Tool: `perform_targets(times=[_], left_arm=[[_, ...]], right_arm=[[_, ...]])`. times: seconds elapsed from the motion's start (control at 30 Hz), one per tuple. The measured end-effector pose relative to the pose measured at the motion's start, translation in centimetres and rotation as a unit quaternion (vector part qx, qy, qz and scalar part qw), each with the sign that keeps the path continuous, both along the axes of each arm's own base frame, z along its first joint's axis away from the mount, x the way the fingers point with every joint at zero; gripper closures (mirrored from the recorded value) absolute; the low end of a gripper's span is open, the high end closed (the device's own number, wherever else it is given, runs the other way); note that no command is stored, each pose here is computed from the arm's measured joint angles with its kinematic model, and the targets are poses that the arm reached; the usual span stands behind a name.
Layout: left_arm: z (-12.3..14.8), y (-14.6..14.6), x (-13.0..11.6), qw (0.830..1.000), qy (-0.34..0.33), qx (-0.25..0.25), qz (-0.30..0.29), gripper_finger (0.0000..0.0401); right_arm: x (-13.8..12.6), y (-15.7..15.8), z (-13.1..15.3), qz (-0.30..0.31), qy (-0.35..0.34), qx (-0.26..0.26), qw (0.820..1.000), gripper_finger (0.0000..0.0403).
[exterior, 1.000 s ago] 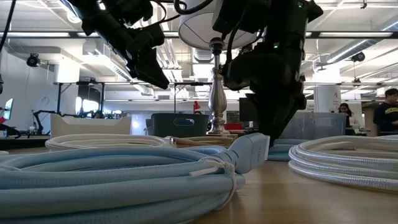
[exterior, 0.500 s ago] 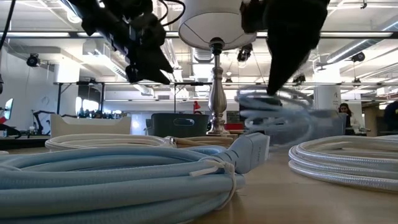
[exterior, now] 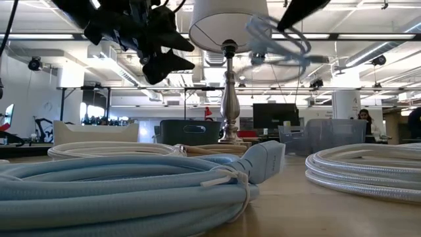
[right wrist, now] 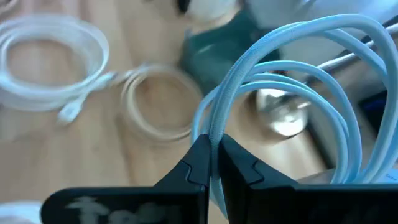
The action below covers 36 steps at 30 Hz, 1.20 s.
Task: Pick & Place USB Port
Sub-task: Put the right blue charger cable into the white bin
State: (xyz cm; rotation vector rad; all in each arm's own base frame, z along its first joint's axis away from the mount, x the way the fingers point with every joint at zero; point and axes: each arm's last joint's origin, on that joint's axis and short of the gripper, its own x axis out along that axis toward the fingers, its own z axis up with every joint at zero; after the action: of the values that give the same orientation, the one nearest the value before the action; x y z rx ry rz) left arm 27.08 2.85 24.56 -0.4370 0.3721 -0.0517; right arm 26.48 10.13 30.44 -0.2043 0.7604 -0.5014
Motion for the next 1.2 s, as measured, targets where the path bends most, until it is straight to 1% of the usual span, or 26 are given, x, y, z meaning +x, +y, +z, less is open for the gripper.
perform_targets(times=[0.13,0.27,0.37,0.47,0.53,0.63,0.73,0.93,1.1,1.2], left_arm=[[-0.4,0.0,-0.1,1.000,-0.026,-0.007,0.004,0.0197],[-0.4,0.0,-0.2,0.998,-0.063,-0.002,0.004,0.0197],[-0.1,0.0,-0.2,0.996,-0.091,0.002,0.003,0.0197],[0.0,0.0,-0.2,0.995,-0.099,0.003,0.003,0.0197],[0.0,0.0,-0.2,0.995,-0.102,0.005,-0.001,0.0197],[0.3,-0.1,-0.2,0.992,-0.122,0.018,-0.014,0.0197],[1.0,-0.2,-0.1,0.987,-0.156,0.034,-0.031,0.0197],[1.9,-0.3,-0.1,0.978,-0.203,0.047,-0.033,0.0197],[1.9,-0.3,-0.1,0.977,-0.206,0.047,-0.033,0.0197],[1.8,-0.3,-0.1,0.979,-0.199,0.029,-0.031,0.0197]], right_arm=[[-0.4,-0.3,0.8,-0.017,-0.026,-0.031,0.999,0.0390],[0.0,-0.1,1.2,-0.020,-0.059,-0.030,0.998,0.0390],[0.8,0.4,1.7,0.000,-0.091,-0.030,0.995,0.0390],[1.4,0.8,2.4,0.027,-0.120,-0.026,0.992,0.0390],[1.7,0.9,2.8,0.040,-0.131,-0.034,0.990,0.0390],[1.9,1.0,3.2,0.050,-0.141,-0.043,0.988,0.0390],[2.2,1.1,3.0,0.051,-0.142,-0.043,0.988,0.0390],[2.5,1.3,2.7,0.049,-0.146,-0.034,0.988,0.0390],[2.7,1.3,2.8,0.054,-0.155,-0.026,0.986,0.0390],[2.8,1.4,3.0,0.066,-0.151,-0.041,0.985,0.0390]])
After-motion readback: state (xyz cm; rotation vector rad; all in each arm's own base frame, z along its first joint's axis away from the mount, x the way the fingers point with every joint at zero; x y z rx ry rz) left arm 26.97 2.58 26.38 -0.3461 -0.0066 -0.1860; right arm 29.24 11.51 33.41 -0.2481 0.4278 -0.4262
